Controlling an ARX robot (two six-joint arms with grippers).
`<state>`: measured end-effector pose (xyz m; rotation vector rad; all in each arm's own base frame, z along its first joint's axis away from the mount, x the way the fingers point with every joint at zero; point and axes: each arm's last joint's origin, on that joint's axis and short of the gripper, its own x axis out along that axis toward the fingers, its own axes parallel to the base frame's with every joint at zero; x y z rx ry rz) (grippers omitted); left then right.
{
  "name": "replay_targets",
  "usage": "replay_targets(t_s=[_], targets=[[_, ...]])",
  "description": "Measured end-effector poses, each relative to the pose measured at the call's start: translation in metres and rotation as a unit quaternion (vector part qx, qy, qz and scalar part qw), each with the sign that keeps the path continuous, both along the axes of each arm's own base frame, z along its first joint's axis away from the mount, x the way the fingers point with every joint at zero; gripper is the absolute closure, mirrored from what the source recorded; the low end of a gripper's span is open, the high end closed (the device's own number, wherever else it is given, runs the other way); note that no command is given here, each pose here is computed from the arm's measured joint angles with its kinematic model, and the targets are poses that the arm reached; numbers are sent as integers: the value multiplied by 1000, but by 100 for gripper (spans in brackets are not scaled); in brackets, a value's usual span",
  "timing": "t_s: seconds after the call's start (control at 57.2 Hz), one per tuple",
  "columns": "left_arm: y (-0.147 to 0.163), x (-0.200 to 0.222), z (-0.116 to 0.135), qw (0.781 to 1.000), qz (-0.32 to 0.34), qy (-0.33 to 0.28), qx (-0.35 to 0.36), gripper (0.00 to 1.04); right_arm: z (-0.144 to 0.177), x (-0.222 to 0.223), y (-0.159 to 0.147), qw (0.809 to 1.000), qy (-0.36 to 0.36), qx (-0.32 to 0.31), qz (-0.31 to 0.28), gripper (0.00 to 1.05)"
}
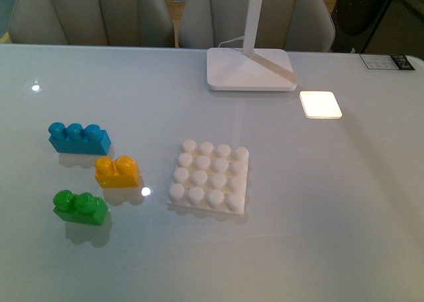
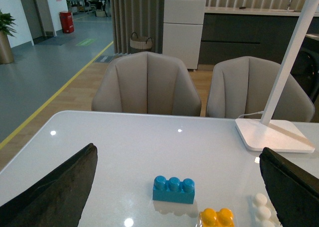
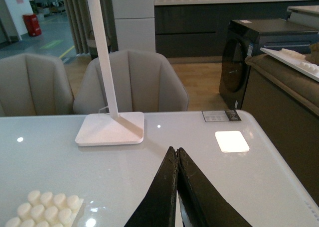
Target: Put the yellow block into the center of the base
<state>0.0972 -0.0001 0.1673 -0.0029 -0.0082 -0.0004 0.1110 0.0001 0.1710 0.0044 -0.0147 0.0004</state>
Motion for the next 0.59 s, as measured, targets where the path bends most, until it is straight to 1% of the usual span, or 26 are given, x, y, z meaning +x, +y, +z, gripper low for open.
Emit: replay_targets(t_s=[0.175, 0.227, 0.315, 0.472, 0.507, 0.542, 0.56, 0.595], targets=[[0, 0, 0, 1000, 0, 0, 0, 7, -1, -4, 0, 1000, 1, 0, 0, 103], [0, 0, 0, 1000, 0, 0, 0, 7, -5, -10, 0, 1000, 17, 0, 0, 103], [0, 0, 0, 1000, 0, 0, 0, 7, -3, -13, 0, 1000, 3, 0, 0, 103], [0, 0, 0, 1000, 0, 0, 0, 7, -3, -14, 0, 1000, 2, -1, 0, 103], [0, 0, 0, 1000, 0, 0, 0, 7, -3, -14, 0, 1000, 2, -1, 0, 96], [0, 0, 0, 1000, 0, 0, 0, 7, -3, -14, 0, 1000, 2, -1, 0, 87], [0, 0, 0, 1000, 0, 0, 0, 7, -3, -14, 0, 1000, 2, -1, 0, 86], [0, 0, 0, 1000, 0, 0, 0, 7, -3, -14, 0, 1000, 2, -1, 0, 79]])
